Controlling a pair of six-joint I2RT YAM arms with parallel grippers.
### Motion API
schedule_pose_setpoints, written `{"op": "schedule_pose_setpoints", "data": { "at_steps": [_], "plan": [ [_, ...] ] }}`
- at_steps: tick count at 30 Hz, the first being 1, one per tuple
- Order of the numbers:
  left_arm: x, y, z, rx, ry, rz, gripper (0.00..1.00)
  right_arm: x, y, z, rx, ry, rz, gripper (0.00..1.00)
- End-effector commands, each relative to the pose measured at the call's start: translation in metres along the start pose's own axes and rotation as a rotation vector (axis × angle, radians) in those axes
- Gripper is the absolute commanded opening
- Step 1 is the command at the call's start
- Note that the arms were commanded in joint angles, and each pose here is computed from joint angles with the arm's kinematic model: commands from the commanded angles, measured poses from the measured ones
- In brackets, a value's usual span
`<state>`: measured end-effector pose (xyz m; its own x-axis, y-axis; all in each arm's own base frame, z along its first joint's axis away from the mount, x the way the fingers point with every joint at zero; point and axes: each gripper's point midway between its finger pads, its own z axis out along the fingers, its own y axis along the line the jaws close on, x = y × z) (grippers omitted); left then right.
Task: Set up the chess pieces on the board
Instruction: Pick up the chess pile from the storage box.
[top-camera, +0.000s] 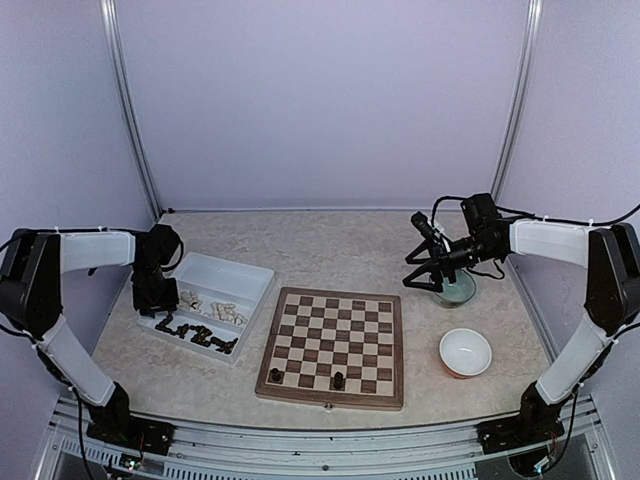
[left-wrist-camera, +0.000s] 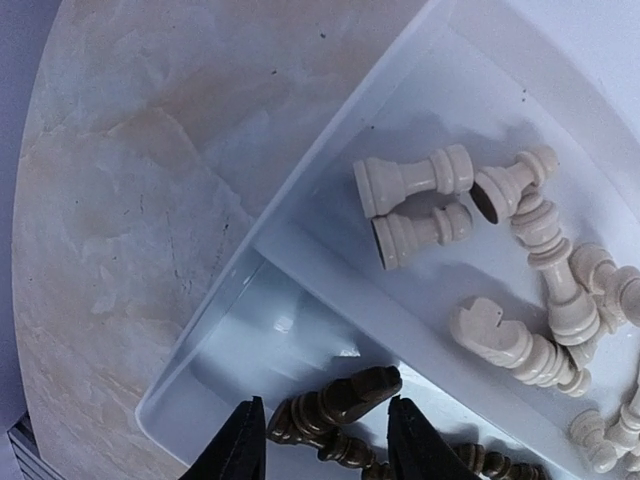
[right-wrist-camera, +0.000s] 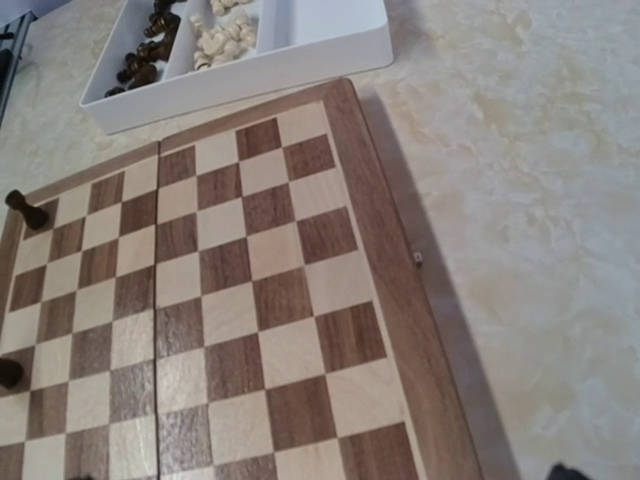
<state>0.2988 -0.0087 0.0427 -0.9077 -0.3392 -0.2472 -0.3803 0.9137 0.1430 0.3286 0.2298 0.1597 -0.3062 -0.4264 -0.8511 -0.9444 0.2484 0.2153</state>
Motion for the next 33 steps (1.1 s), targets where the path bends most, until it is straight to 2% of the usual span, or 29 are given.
{"op": "schedule_pose_setpoints", "data": {
  "at_steps": [1,10,14,21,33],
  "plan": [
    [0.001,0.001,0.012,-0.011,0.044,0.036,0.42,-0.006,0.003,0.001,-0.031,-0.014,-0.008,0.98],
    [0.013,0.003,0.028,-0.035,0.126,0.053,0.35,-0.008,0.005,0.000,-0.033,-0.022,-0.009,0.98],
    [0.021,0.003,0.025,-0.036,0.151,0.055,0.43,-0.009,0.005,0.000,-0.035,-0.024,-0.008,0.98],
    [0.028,0.009,0.016,-0.050,0.157,0.041,0.43,-0.009,0.006,0.000,-0.040,-0.027,-0.004,0.98],
    [0.048,-0.002,0.025,-0.003,0.207,0.052,0.23,-0.010,0.007,0.000,-0.049,-0.033,0.002,0.98]
  ]
}}
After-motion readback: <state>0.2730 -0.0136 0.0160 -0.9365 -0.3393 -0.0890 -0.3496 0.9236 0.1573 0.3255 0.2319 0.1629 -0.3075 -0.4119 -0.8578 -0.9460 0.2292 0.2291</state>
